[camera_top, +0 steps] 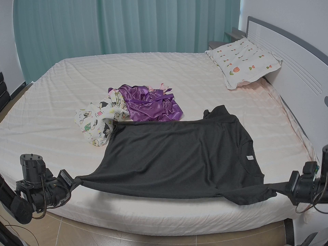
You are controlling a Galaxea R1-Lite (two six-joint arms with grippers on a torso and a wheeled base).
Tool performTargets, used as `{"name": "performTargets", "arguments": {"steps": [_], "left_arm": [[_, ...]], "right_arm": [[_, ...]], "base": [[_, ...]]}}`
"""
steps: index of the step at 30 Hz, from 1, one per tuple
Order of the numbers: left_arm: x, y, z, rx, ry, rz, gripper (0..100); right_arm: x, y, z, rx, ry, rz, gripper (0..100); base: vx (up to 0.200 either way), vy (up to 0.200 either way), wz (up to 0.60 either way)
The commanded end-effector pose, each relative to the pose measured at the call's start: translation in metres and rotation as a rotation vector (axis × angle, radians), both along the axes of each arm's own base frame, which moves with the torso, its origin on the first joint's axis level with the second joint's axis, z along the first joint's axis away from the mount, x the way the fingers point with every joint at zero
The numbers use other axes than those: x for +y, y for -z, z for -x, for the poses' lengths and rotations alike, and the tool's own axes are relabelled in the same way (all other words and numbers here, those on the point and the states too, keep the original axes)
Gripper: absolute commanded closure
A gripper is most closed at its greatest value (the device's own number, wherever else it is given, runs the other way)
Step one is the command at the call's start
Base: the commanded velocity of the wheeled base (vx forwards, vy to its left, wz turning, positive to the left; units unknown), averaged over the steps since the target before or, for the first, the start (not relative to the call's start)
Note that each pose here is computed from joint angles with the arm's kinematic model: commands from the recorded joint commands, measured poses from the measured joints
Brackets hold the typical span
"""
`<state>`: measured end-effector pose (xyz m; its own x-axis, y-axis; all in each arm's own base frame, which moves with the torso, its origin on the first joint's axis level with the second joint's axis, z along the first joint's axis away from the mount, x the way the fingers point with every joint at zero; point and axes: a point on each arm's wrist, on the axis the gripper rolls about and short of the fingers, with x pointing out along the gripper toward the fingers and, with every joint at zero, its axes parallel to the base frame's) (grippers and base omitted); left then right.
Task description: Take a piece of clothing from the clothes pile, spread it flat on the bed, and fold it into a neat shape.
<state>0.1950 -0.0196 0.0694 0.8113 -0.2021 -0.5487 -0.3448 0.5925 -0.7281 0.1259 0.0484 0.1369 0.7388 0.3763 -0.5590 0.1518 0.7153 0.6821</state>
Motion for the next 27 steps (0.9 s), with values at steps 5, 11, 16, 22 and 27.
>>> {"name": "performTargets", "arguments": {"steps": [5, 11, 16, 22, 27], "left_arm": [[-0.003, -0.017, -0.035, 0.101, -0.021, 0.025, 100], [-0.006, -0.028, -0.061, 0.151, -0.059, 0.076, 100], [-0.008, -0.021, -0.081, 0.183, -0.086, 0.109, 100], [-0.010, -0.015, -0.105, 0.184, -0.113, 0.148, 100], [-0.013, -0.015, -0.128, 0.170, -0.121, 0.193, 100]], "right_arm": [[0.004, -0.015, -0.072, -0.010, 0.048, 0.021, 100], [0.004, -0.029, -0.104, -0.050, 0.077, 0.015, 100], [0.004, -0.028, -0.125, -0.042, 0.094, 0.017, 100], [-0.002, -0.023, -0.151, -0.043, 0.129, 0.011, 100], [-0.007, -0.019, -0.167, -0.084, 0.145, -0.004, 100]], "base": [[0.000, 0.000, 0.00], [0.000, 0.000, 0.00], [0.000, 0.000, 0.00], [0.000, 0.000, 0.00], [0.000, 0.000, 0.00]]}}
